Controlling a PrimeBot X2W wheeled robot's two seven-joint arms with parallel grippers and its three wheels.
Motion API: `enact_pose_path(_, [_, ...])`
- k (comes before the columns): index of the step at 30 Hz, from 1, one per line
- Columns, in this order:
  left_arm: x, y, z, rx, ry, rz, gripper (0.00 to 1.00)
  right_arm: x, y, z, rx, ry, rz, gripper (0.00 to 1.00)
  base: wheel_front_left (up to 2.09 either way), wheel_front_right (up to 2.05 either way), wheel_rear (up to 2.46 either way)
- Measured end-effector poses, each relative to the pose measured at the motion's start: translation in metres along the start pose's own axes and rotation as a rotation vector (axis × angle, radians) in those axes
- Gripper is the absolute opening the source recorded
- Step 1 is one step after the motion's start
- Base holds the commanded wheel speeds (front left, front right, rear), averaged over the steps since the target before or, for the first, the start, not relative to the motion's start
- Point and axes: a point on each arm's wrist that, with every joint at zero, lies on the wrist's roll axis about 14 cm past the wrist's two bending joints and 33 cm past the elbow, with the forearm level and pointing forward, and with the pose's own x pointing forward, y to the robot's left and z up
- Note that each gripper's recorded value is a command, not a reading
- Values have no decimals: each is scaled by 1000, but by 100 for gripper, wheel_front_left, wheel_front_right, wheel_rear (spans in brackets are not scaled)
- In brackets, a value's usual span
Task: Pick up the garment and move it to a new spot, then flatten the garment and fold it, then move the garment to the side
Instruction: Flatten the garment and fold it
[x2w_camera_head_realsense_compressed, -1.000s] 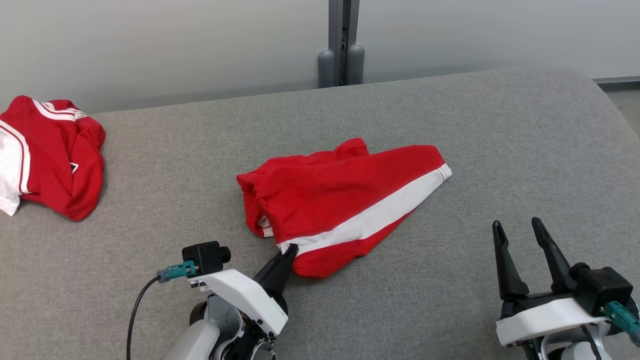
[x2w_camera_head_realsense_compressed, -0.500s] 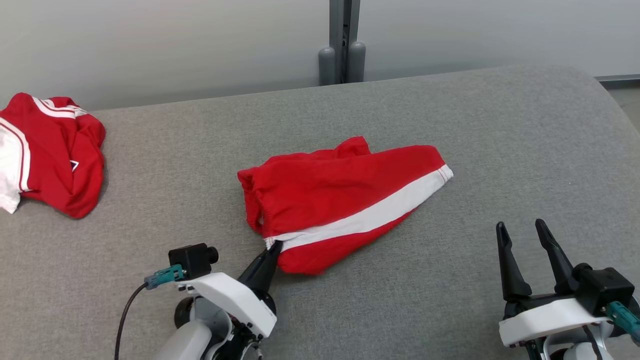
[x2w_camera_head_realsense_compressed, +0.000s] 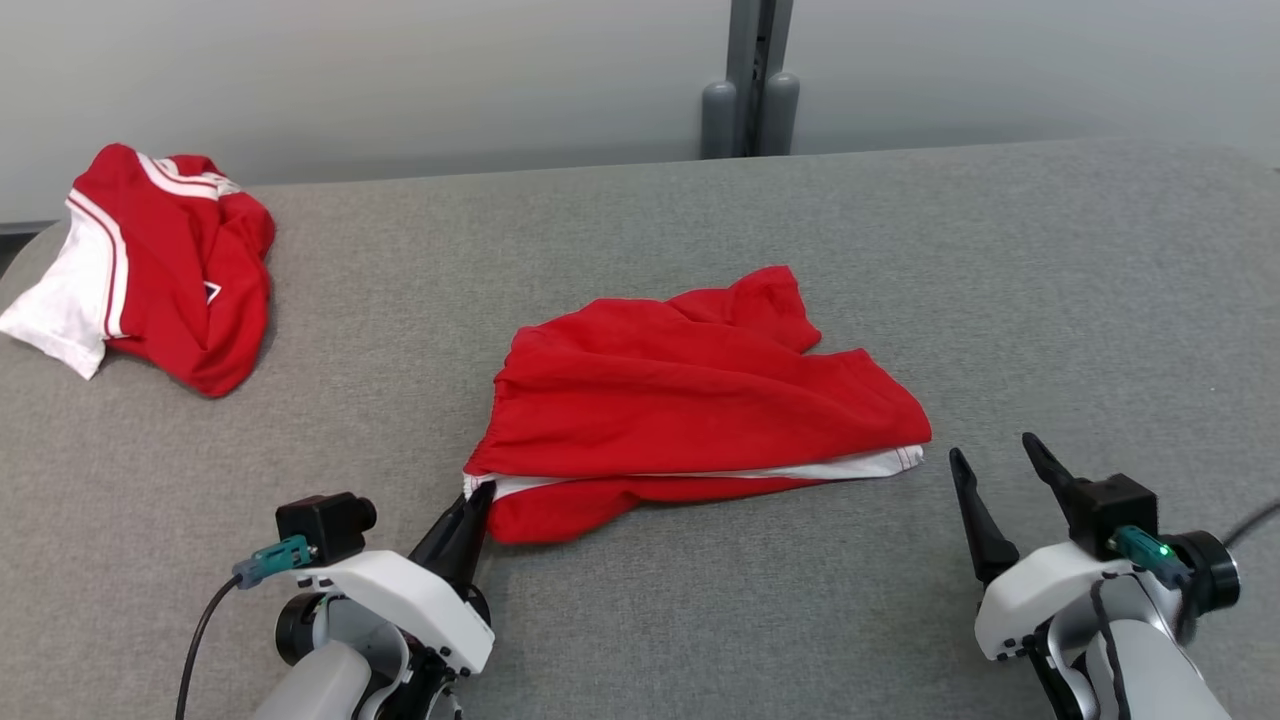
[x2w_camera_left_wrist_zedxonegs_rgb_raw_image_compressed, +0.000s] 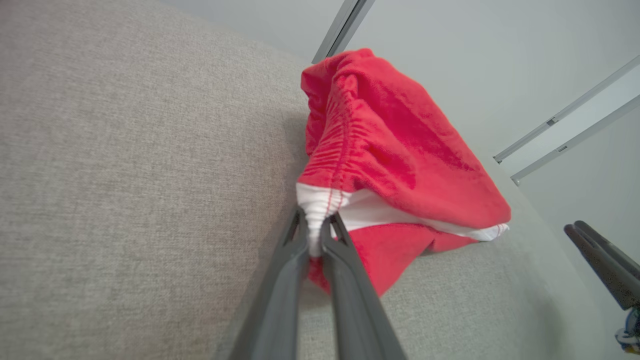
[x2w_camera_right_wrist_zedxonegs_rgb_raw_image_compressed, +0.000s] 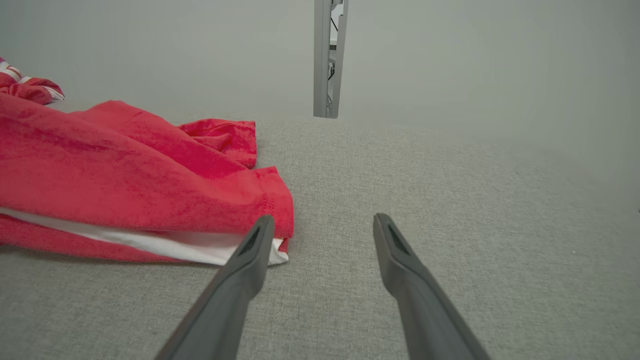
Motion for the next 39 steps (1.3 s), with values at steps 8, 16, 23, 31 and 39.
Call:
enact_pose_path(8, [1,9,0,-14,-12,30,0,21,28,-34,-81,146,126,100,0,0,0])
enact_pose_path(16, [3,12,-1,-22,-14,38,0,31,48,-45,-57,198,180,72,0,0,0])
enact_pose_path(23, [5,13,-2,-25,-13,39,0,32,55,-50,-42,217,203,20,0,0,0])
enact_pose_path(31, [6,6,7,-17,-51,15,0,40,60,-11,28,85,203,0,0,0,0])
enact_pose_path(39, [5,-19,45,25,-162,-73,0,29,48,48,128,-111,180,0,0,0,0])
